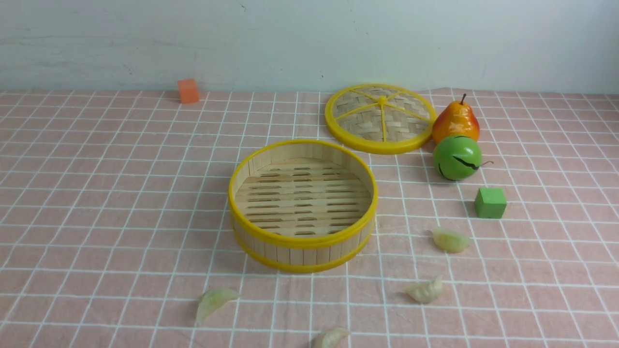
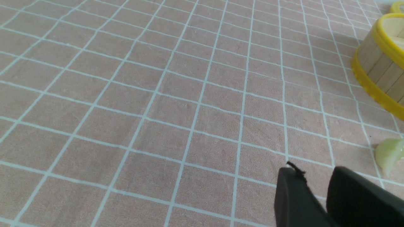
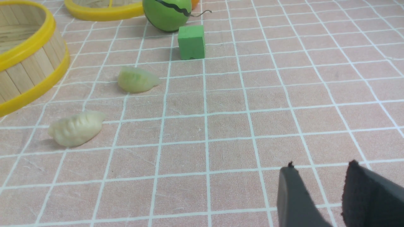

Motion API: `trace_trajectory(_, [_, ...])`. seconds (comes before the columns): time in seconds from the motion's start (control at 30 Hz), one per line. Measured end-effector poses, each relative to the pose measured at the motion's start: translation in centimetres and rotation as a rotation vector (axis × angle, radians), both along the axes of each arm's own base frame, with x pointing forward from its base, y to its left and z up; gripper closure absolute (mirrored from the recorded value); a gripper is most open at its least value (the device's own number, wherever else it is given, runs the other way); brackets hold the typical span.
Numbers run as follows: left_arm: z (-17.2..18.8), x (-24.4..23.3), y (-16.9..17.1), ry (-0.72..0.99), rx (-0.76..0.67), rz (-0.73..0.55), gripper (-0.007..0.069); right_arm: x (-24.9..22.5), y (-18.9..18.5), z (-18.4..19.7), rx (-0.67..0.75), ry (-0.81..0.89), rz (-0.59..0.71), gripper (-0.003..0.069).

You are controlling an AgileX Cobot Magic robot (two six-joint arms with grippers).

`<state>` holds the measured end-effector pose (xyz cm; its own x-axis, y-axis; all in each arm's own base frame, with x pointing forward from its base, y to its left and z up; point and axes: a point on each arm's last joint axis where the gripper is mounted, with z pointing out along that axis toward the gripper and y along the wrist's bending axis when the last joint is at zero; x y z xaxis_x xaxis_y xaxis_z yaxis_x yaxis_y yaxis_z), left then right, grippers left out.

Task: Put the dumplings into the steamer on the table with the pink tablecloth.
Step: 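Reach for and grasp a dumpling on the table with the left gripper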

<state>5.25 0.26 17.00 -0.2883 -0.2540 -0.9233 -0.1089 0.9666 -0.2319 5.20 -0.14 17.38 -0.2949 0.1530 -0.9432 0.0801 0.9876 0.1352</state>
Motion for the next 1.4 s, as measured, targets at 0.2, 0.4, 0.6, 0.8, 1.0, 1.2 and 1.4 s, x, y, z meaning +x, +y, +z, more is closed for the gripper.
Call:
trace_trajectory(0.2, [0.0, 0.0, 0.0, 0.001, 0.000, 0.000, 0.0461, 0.0, 0.0, 0.0, 0.000, 0.000, 0.000, 0.0420])
trace_trajectory(0.4, [0.0, 0.0, 0.0, 0.001, 0.000, 0.000, 0.0461, 0.0, -0.1, 0.0, -0.027, 0.001, -0.002, 0.0420])
trace_trajectory(0.6, [0.0, 0.0, 0.0, 0.001, 0.000, 0.000, 0.0453, 0.0, -0.1, 0.0, -0.026, 0.001, -0.002, 0.0420])
trace_trajectory(0.8, [0.0, 0.0, 0.0, 0.001, 0.000, 0.000, 0.0451, 0.0, -0.1, 0.0, -0.027, 0.001, -0.002, 0.0420])
trace_trajectory(1.0, [0.1, 0.0, 0.0, -0.010, 0.002, -0.001, 0.0443, 0.0, -0.1, 0.0, -0.027, 0.001, -0.002, 0.0420])
trace_trajectory(1.2, [1.4, 0.3, -0.8, -0.153, -0.574, 0.050, 0.0442, 0.0, 0.0, 0.0, 0.001, -0.002, 0.000, 0.0419])
trace_trajectory(1.4, [2.8, 0.4, -0.8, -0.240, -1.443, 0.149, 0.0442, 0.0, 1.4, 0.2, 0.616, -0.007, -0.024, 0.0419])
